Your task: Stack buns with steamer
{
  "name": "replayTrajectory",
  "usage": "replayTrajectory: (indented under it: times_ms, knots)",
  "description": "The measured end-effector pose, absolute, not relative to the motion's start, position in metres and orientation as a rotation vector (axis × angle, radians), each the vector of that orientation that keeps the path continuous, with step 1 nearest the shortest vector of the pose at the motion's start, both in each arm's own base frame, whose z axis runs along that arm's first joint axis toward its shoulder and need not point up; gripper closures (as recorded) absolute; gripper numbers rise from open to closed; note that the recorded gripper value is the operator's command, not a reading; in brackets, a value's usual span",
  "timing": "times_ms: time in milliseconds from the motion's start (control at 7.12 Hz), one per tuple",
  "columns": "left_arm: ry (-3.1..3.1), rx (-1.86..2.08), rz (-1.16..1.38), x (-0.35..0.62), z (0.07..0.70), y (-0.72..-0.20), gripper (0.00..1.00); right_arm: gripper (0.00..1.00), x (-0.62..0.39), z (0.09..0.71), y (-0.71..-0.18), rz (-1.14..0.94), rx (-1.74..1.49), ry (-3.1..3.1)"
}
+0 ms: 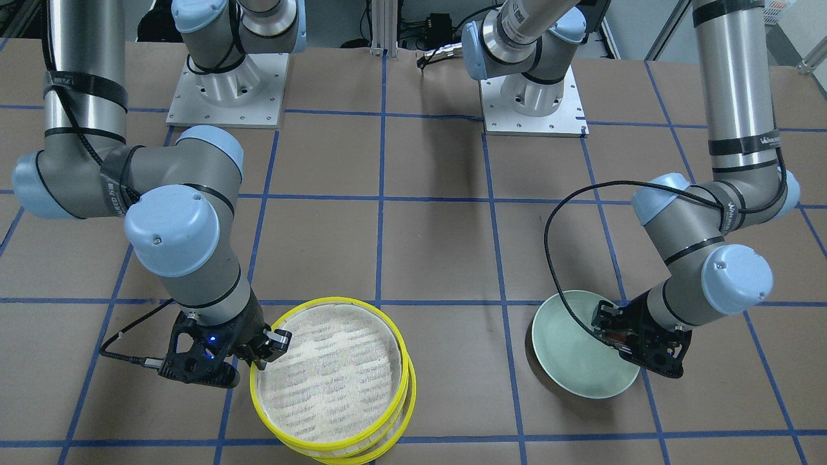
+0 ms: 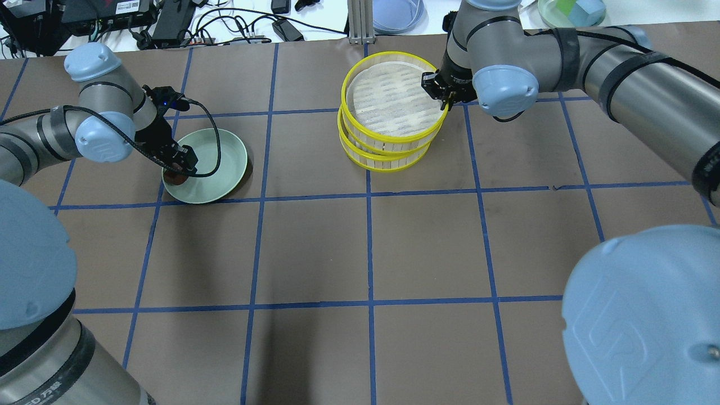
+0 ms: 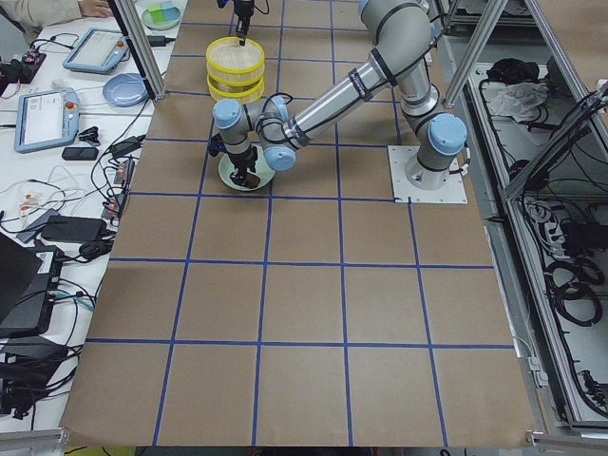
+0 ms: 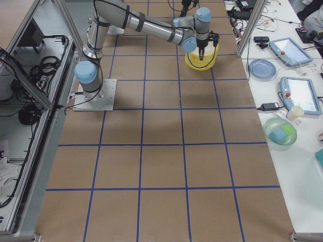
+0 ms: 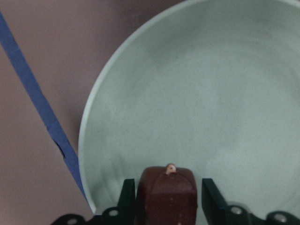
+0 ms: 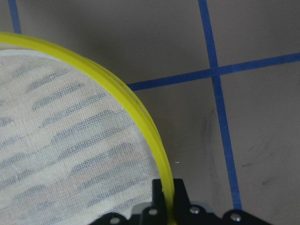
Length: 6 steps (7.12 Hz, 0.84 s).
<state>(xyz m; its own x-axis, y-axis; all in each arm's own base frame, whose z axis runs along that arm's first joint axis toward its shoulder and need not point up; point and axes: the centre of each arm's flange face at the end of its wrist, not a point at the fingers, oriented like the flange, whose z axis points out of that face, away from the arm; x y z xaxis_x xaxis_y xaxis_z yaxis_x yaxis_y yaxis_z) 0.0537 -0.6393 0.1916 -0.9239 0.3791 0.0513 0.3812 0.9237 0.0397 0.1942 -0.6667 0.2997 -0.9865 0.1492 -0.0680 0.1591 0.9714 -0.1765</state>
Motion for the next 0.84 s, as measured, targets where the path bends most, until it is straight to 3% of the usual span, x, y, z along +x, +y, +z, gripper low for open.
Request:
replayTrajectory:
  times_ms: [843]
  knots:
    - [-3.126, -0.403, 0.147, 0.043, 0.246, -0.654, 1.00, 1.00, 0.211, 0.282, -0.679, -0.255, 0.291, 3.092]
